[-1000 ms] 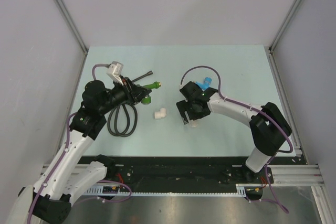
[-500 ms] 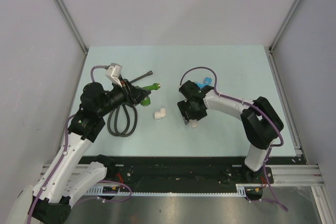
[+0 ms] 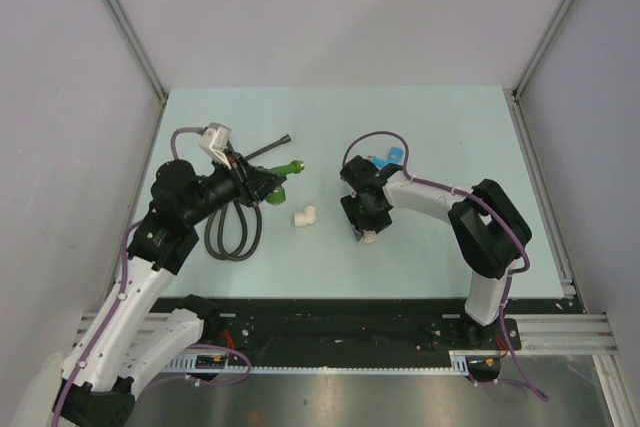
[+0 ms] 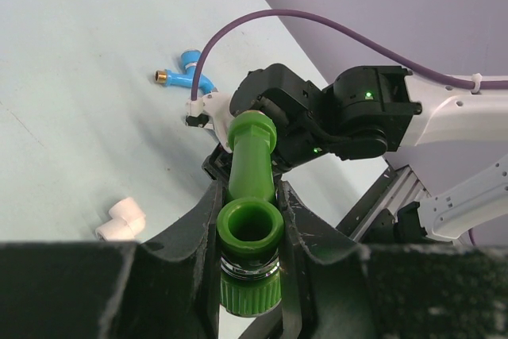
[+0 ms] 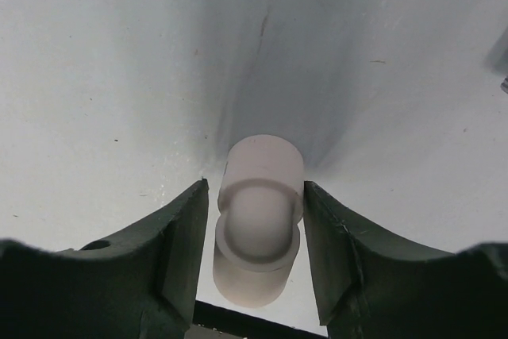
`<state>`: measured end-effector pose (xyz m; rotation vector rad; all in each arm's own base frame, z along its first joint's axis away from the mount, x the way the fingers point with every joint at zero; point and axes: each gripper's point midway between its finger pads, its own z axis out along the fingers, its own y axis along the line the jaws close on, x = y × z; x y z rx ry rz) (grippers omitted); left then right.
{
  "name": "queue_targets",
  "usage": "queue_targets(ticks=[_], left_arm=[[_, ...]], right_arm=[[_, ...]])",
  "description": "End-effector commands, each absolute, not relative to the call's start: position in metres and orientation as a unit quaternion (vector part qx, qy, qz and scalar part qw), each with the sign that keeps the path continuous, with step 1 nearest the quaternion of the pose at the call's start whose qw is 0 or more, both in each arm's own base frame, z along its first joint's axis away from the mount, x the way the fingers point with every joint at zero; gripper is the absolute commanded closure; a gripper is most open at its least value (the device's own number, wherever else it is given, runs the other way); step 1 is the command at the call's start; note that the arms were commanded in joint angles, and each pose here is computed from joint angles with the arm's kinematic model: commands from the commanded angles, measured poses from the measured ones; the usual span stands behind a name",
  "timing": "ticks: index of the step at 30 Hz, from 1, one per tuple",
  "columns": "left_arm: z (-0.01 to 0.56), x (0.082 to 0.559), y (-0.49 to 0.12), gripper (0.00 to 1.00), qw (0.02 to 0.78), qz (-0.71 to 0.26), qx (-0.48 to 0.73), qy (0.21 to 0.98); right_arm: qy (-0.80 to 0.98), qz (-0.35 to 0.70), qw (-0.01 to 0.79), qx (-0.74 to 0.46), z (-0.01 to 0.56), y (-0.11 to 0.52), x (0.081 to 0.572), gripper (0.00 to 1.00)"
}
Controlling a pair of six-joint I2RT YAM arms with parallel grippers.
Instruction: Install the water faucets
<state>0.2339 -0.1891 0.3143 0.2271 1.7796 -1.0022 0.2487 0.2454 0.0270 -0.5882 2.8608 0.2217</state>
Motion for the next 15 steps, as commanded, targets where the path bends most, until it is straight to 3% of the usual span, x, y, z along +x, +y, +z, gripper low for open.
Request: queue_targets(ticks=[1,5,11,15], left_arm=[[0.325,0.228,-0.189,1.00,0.527,-0.428,0.100,0.727],[0.327,0.226,-0.189,1.00,0.529,-0.430,0.100,0.725],[0.337,0.220,-0.190,1.00,0.529,-0.443,0.105,0.717],[0.349,0.215,-0.193,1.00,0.530,-0.457,0.112,0.705]], right_arm=[[0.969,0.077,0.116,-0.205,0.033,0.250,0.258,0.49],[0.966,0.081,0.125,-0.211,0.040,0.249,0.260,0.69],[0.939,0.112,0.204,-0.252,0.088,0.256,0.274,1.00],[0.890,0.163,0.290,-0.312,0.142,0.268,0.286,1.00]])
